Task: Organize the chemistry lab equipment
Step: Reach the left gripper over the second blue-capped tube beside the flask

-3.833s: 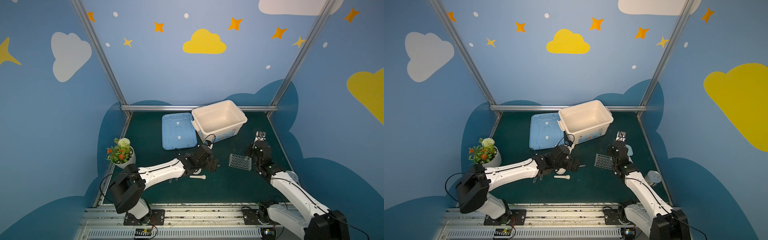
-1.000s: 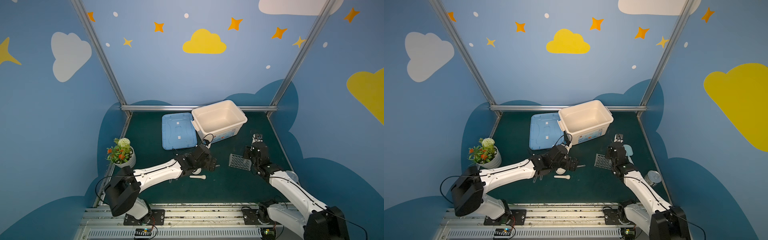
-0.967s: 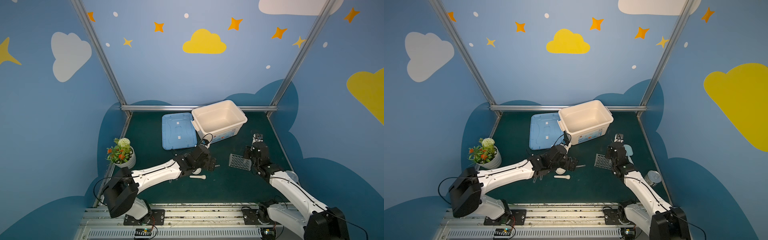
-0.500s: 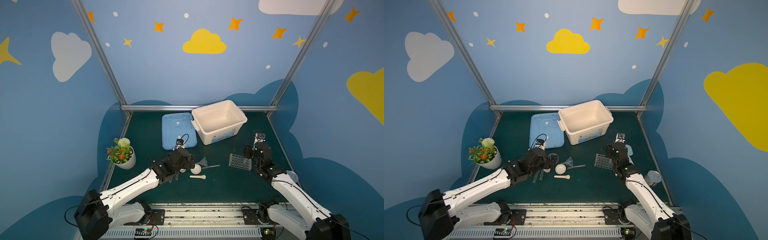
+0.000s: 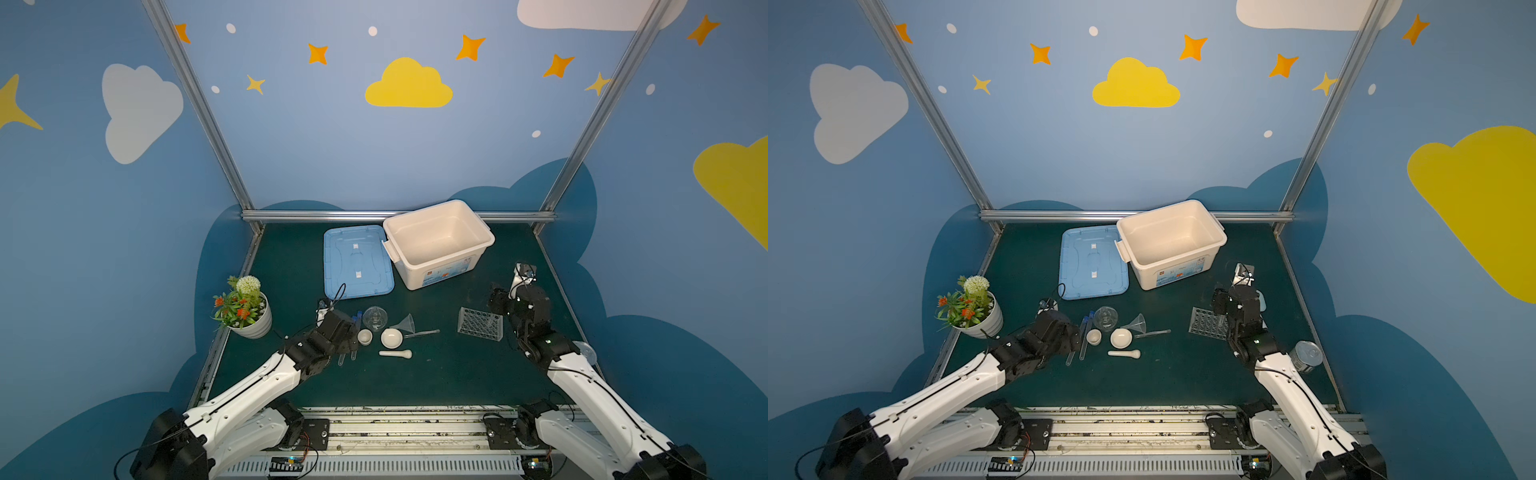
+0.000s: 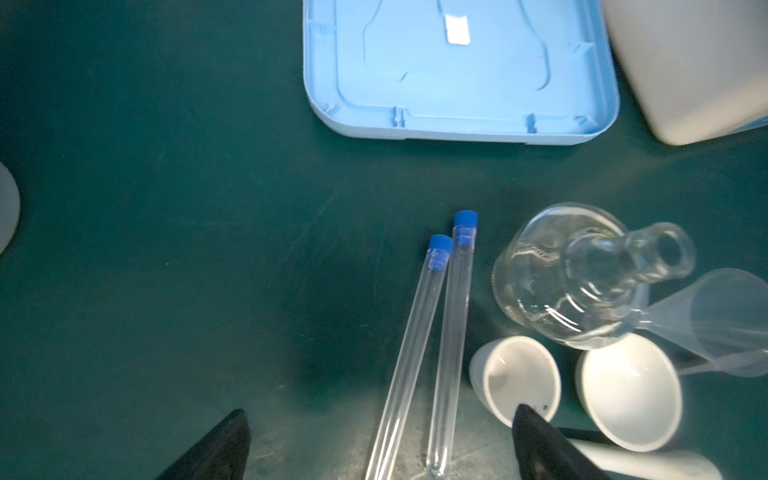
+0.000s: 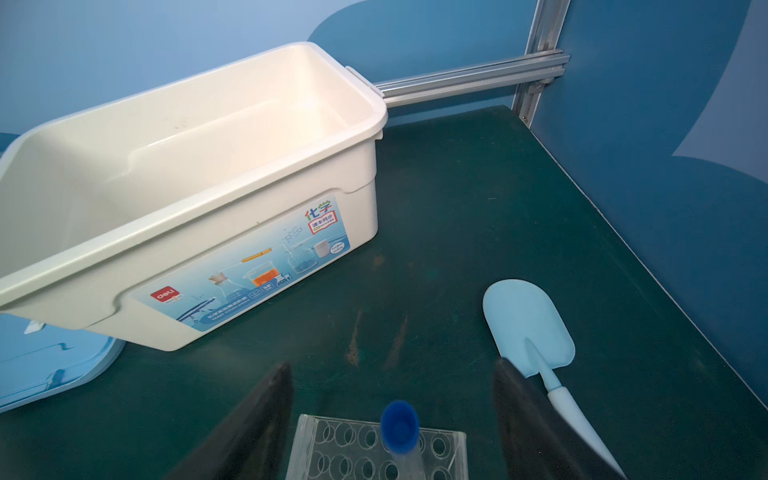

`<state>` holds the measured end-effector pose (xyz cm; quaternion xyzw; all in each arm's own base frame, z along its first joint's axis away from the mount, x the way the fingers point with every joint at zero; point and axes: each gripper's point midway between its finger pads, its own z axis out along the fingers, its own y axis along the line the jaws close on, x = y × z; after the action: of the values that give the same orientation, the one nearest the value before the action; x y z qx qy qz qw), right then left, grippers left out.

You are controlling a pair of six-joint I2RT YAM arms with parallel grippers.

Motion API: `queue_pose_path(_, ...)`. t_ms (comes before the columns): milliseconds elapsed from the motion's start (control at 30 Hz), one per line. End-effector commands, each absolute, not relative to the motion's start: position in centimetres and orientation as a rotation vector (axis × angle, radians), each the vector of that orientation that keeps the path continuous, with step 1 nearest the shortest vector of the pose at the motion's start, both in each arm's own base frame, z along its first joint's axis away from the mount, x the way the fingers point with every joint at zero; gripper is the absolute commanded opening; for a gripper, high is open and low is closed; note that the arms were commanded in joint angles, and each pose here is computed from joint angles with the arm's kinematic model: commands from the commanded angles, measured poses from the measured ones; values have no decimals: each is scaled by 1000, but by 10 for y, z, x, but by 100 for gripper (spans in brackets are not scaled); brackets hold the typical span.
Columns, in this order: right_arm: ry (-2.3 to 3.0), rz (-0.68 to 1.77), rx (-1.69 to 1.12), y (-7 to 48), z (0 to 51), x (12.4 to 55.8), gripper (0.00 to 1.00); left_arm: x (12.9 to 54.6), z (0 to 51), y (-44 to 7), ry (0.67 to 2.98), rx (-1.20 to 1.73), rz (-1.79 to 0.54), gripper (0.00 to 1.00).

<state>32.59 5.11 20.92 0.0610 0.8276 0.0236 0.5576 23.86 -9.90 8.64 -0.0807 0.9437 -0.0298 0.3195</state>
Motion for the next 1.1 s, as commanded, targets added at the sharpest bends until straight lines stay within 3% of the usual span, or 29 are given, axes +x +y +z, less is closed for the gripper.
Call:
queue_pose_path(0, 1898, 112, 138, 58, 235, 327, 76, 234, 72, -97, 2536, -236, -63, 94)
queue_pose_path(833, 1888, 178, 162, 64, 244, 330, 77, 240, 34, -104, 2637, -239, -134, 62)
queue_pose_path(1067, 1880, 178, 174, 62, 245, 330, 77, 244, 29, -112, 2669, -202, -152, 59)
